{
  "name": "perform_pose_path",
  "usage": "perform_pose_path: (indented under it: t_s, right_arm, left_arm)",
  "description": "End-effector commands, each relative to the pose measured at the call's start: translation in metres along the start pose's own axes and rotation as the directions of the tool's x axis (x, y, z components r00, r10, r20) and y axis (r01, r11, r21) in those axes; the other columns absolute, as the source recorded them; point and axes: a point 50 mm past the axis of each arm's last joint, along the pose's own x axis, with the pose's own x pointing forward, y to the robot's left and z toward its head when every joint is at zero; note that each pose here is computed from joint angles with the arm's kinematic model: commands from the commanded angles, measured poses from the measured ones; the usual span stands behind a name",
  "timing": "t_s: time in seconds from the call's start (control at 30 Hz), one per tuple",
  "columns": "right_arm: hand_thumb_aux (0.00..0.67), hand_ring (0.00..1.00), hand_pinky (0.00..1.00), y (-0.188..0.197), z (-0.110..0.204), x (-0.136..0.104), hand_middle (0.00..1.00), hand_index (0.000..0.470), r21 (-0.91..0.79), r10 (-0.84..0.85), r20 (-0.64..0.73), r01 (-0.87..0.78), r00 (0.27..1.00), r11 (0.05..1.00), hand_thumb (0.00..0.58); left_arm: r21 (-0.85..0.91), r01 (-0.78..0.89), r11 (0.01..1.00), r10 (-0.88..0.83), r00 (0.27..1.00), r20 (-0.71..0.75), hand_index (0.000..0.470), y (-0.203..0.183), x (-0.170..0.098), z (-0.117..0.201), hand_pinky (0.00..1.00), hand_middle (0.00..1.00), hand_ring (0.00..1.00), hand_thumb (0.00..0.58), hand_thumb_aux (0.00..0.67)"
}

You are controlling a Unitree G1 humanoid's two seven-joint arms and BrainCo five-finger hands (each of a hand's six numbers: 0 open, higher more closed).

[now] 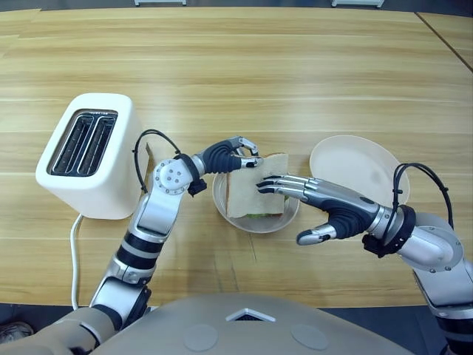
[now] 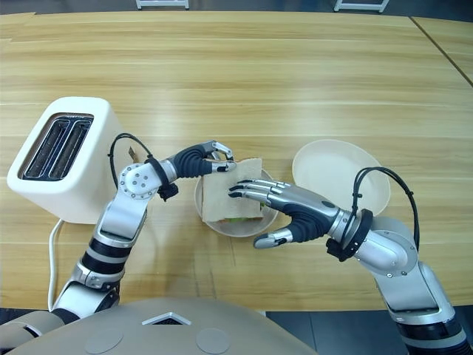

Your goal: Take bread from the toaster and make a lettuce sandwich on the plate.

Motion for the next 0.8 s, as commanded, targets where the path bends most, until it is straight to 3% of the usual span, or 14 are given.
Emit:
perform_pose_path:
  t_s: [0.03, 0.3, 0.8]
  right_arm:
    - [0.0, 0.0, 0.0, 0.003, -0.007, 0.001, 0.0, 0.0, -0.033, 0.048, -0.042, -0.05, 0.998, 0.998, 0.0]
    - [0.0, 0.0, 0.0, 0.006, -0.022, 0.007, 0.0, 0.0, -0.146, 0.051, -0.132, -0.07, 0.99, 0.987, 0.0]
    - [0.0, 0.0, 0.0, 0.004, -0.024, 0.027, 0.0, 0.0, -0.242, 0.05, -0.137, -0.083, 0.989, 0.967, 0.0]
  left_arm:
    - [0.08, -0.003, 0.997, 0.004, 1.0, -0.006, 0.47, 0.007, 0.012, -0.001, 1.0, 1.0, 1.0, 0.58, 0.67]
    - [0.1, 0.008, 0.995, -0.006, 1.0, -0.019, 0.47, 0.011, 0.031, -0.001, 1.0, 1.0, 1.0, 0.58, 0.67]
    - [0.042, 0.058, 0.997, -0.046, 0.968, -0.246, 0.47, -0.003, 0.035, -0.04, 1.0, 1.0, 1.0, 0.58, 0.67]
